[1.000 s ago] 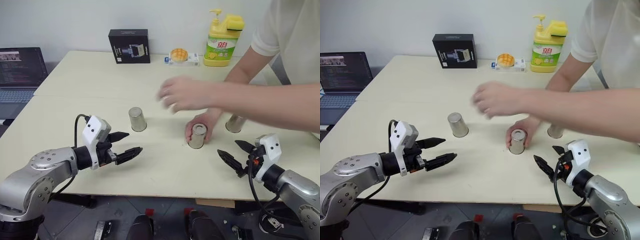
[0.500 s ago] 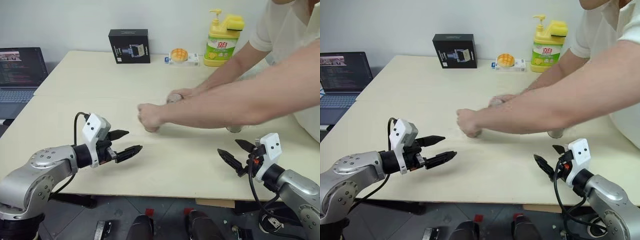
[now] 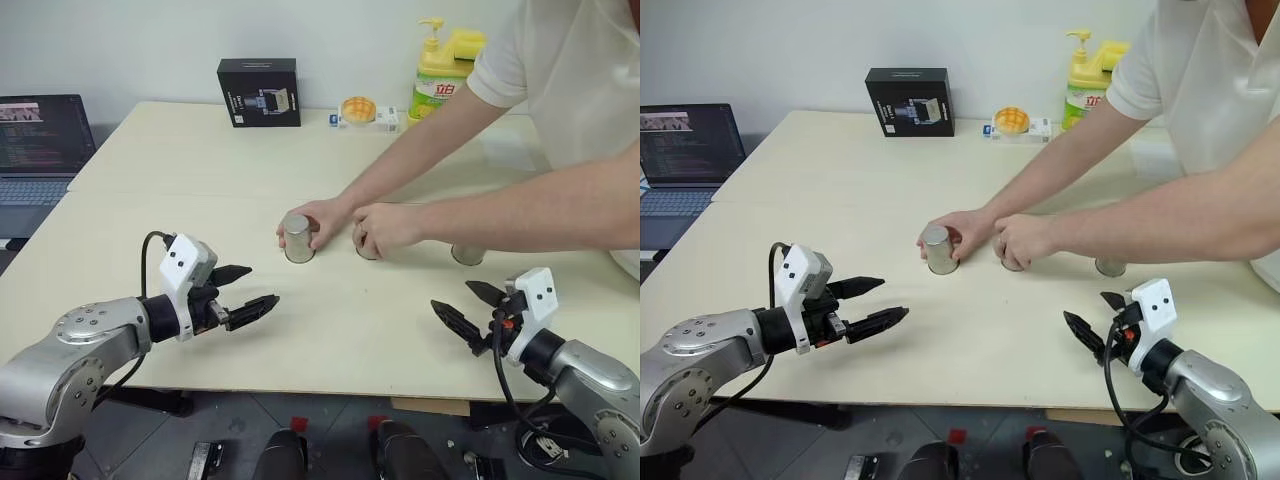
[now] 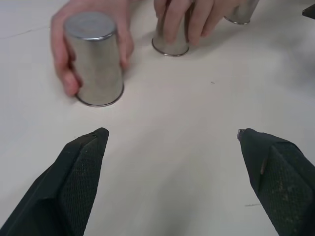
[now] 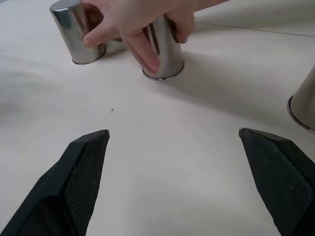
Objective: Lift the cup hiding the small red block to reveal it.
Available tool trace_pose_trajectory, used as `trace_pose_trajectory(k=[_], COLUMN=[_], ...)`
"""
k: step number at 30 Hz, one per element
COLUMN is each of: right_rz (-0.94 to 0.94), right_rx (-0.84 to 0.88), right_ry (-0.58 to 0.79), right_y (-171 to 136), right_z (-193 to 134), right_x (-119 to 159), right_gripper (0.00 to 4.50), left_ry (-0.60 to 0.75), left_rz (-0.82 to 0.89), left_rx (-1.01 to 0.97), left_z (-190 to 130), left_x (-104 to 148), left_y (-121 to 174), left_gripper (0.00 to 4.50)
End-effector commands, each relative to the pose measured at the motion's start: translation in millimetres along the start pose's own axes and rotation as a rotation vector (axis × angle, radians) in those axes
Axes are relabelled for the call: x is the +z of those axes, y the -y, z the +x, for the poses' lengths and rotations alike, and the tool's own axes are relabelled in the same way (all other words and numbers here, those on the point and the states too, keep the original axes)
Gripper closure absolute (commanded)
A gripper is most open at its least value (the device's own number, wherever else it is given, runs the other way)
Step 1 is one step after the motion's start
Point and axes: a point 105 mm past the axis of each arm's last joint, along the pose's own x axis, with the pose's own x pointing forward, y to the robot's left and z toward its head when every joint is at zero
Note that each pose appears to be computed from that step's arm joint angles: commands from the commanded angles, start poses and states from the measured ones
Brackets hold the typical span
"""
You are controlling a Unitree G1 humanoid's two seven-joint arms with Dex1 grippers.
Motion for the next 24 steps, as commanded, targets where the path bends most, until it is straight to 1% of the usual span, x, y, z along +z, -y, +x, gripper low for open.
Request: trace_pose_trajectory(k=[1,6,14,16,18,20,24], right_rz=[-0.032,-0.062,-0.181,-0.216,-0.209,-0.204,-0.221], right_rx=[0.086,0.183,0.345,0.36,0.349,0.342,0.335], right_ry=[0.021,0.039,0.058,0.063,0.079,0.097,0.098], right_y=[-10.3,-22.6,-40.3,-40.8,-37.6,-35.9,-35.2], right_z=[-0.7,3.5,6.9,7.7,8.8,8.5,4.5], right_x=[7.7,14.7,18.8,19.6,21.7,23.9,21.7], right_gripper=[0.02,0.02,0.02,0.02,0.02,0.02,0.02], left_ry=[0.042,0.059,0.151,0.181,0.207,0.227,0.271], left_rz=[0.027,0.004,0.007,-0.009,-0.018,-0.005,0.007], left_rx=[0.109,0.171,0.376,0.394,0.405,0.432,0.422], left_z=[-12.7,-15.8,-13.7,-5.0,4.6,15.7,38.7], left_x=[3.4,-4.1,-4.0,-4.5,-4.4,-4.7,-3.0], left_y=[-10.5,-7.1,-17.8,-15.2,-13.6,-17.7,-21.4], left_gripper=[0.0,0.0,0.0,0.0,0.0,0.0,0.0])
